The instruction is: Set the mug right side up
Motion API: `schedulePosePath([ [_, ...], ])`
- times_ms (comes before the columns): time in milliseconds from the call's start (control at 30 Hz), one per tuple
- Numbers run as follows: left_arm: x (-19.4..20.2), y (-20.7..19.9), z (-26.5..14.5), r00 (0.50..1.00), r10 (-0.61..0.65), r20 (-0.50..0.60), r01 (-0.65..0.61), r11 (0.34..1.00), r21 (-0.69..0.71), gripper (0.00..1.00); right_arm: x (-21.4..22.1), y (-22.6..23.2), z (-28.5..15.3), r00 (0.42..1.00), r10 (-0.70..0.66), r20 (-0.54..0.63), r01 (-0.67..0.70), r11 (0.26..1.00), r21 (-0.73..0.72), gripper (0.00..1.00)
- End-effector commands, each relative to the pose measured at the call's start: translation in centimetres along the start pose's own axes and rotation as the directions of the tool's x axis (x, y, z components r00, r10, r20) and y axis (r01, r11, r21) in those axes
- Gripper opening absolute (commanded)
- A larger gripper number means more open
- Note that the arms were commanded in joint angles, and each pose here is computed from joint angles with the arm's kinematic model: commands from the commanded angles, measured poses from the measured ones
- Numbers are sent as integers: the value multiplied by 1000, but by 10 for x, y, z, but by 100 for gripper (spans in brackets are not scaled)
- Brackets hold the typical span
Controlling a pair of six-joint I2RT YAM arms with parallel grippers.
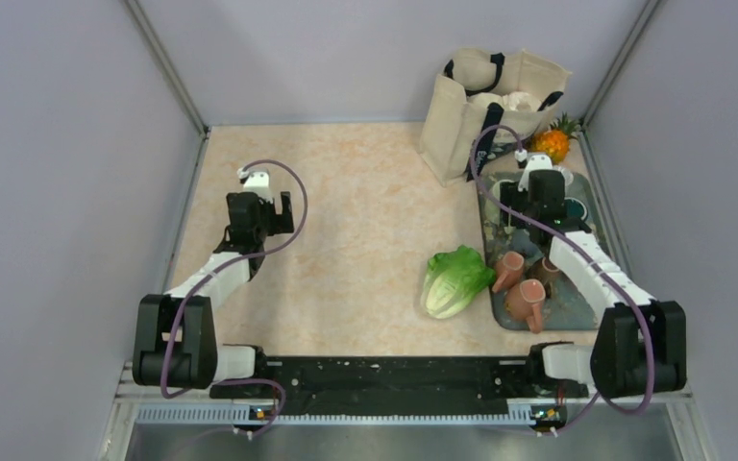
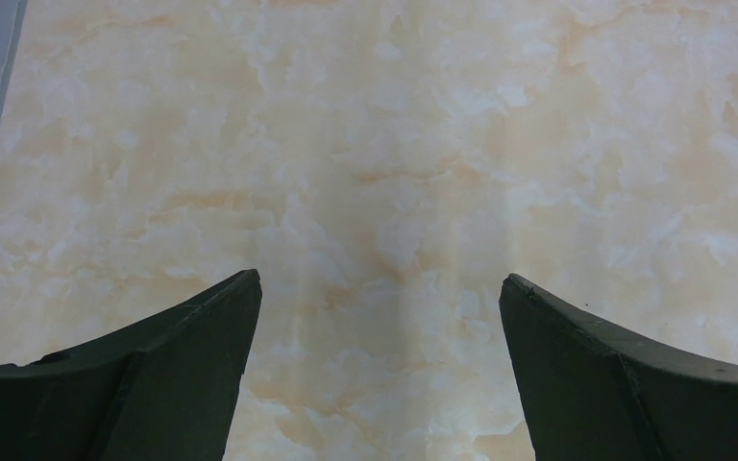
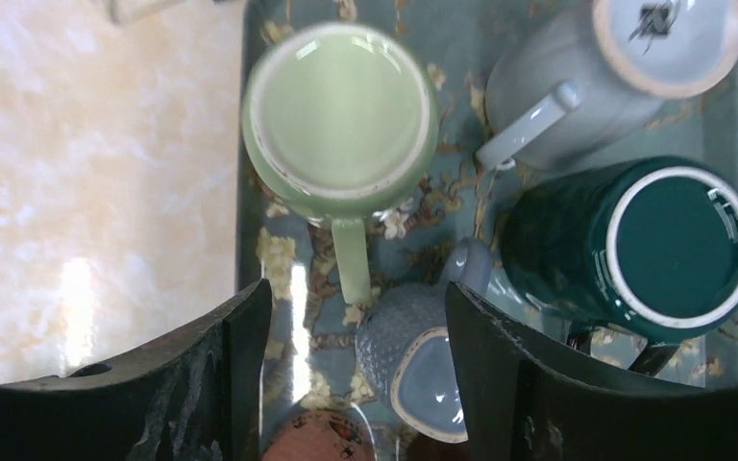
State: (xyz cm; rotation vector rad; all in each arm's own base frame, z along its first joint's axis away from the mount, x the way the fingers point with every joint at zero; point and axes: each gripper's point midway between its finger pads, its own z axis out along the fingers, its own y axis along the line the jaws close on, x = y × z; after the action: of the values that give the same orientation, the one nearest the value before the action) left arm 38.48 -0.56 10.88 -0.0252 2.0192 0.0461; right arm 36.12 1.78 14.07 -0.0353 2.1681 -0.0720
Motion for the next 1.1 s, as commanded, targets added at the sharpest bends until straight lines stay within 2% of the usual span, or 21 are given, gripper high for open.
schedulePosePath([
  [0,-19,0,-1,999,6,54,-7,1000,11,99,-2,-1,11,997,-63,-53,64,998,13,64],
  [267,-20,1,-1,998,6,58,-6,1000,3,99,2,2,39,993,-105,-60,106,994,11,56],
  [500,-20,3,0,998,5,62,-5,1000,-10,99,10,3,61,987,-138,-84,140,990,18,53],
  [667,-20,5,1,998,29,62,-28,999,-16,99,12,8,75,986,-148,-82,148,989,-4,46],
  [767,-18,5,2,998,31,58,-30,999,-15,99,13,8,81,986,-148,-83,148,989,-3,37],
  [833,-18,5,2,998,31,56,-30,999,-15,99,12,8,83,987,-139,-81,140,990,2,21],
  [867,-18,5,2,998,33,54,-32,999,-15,99,10,9,83,988,-130,-76,131,991,2,6],
  [900,-18,5,2,998,34,55,-33,999,-15,99,6,10,82,990,-121,-67,121,993,-2,0],
  [1033,-20,2,3,997,62,40,-62,998,8,99,-12,20,70,998,-55,-8,54,998,-43,0],
  [1067,-22,0,3,997,72,33,-73,997,20,99,-26,23,67,999,-27,39,30,998,-58,0],
])
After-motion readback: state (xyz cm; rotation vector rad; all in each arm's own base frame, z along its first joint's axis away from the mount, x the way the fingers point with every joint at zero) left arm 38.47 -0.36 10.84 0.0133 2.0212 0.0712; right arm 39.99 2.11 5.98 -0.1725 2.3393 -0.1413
